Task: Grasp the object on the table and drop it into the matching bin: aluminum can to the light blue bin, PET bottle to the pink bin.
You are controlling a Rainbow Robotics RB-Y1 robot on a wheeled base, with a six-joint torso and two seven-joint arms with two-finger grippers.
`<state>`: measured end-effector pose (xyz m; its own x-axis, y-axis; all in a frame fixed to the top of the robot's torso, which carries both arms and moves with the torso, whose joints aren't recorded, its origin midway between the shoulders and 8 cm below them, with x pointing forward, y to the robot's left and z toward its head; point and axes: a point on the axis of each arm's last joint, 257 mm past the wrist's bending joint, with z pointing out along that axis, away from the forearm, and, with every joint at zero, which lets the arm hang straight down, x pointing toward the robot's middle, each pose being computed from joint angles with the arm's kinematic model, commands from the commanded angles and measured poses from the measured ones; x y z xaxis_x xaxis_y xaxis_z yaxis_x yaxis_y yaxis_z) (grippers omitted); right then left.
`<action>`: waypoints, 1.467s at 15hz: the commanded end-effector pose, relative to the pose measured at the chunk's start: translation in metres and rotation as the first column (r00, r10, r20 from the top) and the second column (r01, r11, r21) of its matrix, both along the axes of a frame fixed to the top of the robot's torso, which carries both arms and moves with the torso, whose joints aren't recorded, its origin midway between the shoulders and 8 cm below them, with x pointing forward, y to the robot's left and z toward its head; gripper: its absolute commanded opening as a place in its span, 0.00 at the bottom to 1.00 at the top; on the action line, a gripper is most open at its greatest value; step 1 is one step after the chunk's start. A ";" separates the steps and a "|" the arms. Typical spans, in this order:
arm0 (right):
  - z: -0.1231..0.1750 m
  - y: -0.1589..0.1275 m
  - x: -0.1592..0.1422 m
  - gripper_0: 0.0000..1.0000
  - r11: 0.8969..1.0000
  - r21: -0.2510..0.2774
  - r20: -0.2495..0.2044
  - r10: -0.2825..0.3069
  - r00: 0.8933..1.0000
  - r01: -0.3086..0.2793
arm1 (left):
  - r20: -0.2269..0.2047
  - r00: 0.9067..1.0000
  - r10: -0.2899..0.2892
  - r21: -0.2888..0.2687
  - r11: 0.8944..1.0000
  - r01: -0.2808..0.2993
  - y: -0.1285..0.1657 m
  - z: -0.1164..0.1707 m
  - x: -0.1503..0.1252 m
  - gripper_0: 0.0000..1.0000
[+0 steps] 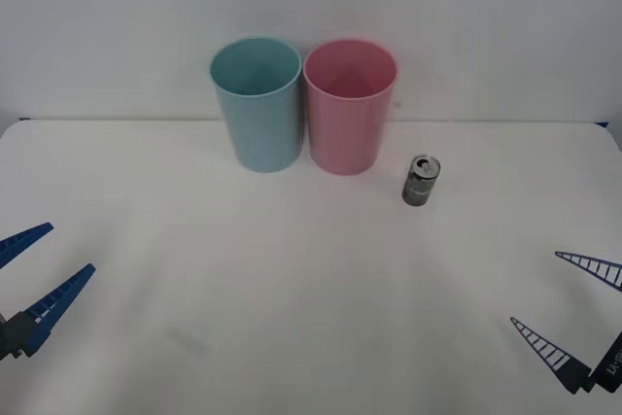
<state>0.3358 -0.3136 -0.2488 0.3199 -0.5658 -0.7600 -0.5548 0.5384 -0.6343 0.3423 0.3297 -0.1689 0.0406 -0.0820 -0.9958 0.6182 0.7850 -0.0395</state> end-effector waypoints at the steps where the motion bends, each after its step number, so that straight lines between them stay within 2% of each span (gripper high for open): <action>1: 0.002 0.001 0.000 1.00 1.000 0.004 -0.004 0.004 1.000 -0.004 | 0.000 1.000 0.000 0.000 1.000 0.000 0.000 0.000 0.000 1.00; 4: 0.008 0.001 -0.003 1.00 1.000 0.014 -0.019 0.004 1.000 -0.004 | 0.000 1.000 0.000 0.000 1.000 0.000 0.000 0.000 0.000 1.00; 8: 0.022 -0.001 -0.018 1.00 0.994 0.110 -0.128 -0.011 0.992 0.025 | 0.000 1.000 0.000 0.000 1.000 0.000 0.000 0.000 0.000 1.00; 11: 0.024 -0.003 -0.024 1.00 0.979 0.195 -0.214 -0.023 0.976 0.066 | 0.000 1.000 0.000 0.000 1.000 0.000 0.000 0.000 0.000 1.00; 14: 0.024 -0.008 -0.025 1.00 0.949 0.290 -0.317 -0.028 0.948 0.125 | 0.000 1.000 0.000 0.000 1.000 0.000 0.000 0.000 0.000 1.00; 17: 0.028 -0.007 -0.025 1.00 0.896 0.404 -0.420 0.001 0.908 0.186 | 0.000 1.000 0.000 0.000 1.000 0.000 0.000 0.000 0.000 1.00; 18: 0.030 -0.005 -0.024 1.00 0.884 0.425 -0.432 0.011 0.902 0.193 | 0.000 1.000 0.000 0.000 1.000 0.000 0.000 0.000 0.000 1.00; 19: 0.035 -0.003 -0.023 1.00 0.856 0.474 -0.452 0.035 0.891 0.208 | 0.000 1.000 0.000 0.000 1.000 0.000 0.000 0.000 0.000 1.00; 20: 0.041 -0.001 -0.022 1.00 0.839 0.504 -0.453 0.053 0.890 0.207 | 0.000 1.000 0.000 0.000 1.000 0.000 0.000 0.000 0.000 1.00; 22: 0.051 0.000 -0.020 1.00 0.819 0.538 -0.436 0.068 0.898 0.199 | 0.000 1.000 0.000 0.000 1.000 0.000 0.000 0.000 0.000 1.00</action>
<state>0.3150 -0.3141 -0.2018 -0.1323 -0.0237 -0.9909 -0.6408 0.7648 0.0673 0.3423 0.3297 -0.1689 0.0406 -0.0821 -0.9958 0.6182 0.7850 -0.0395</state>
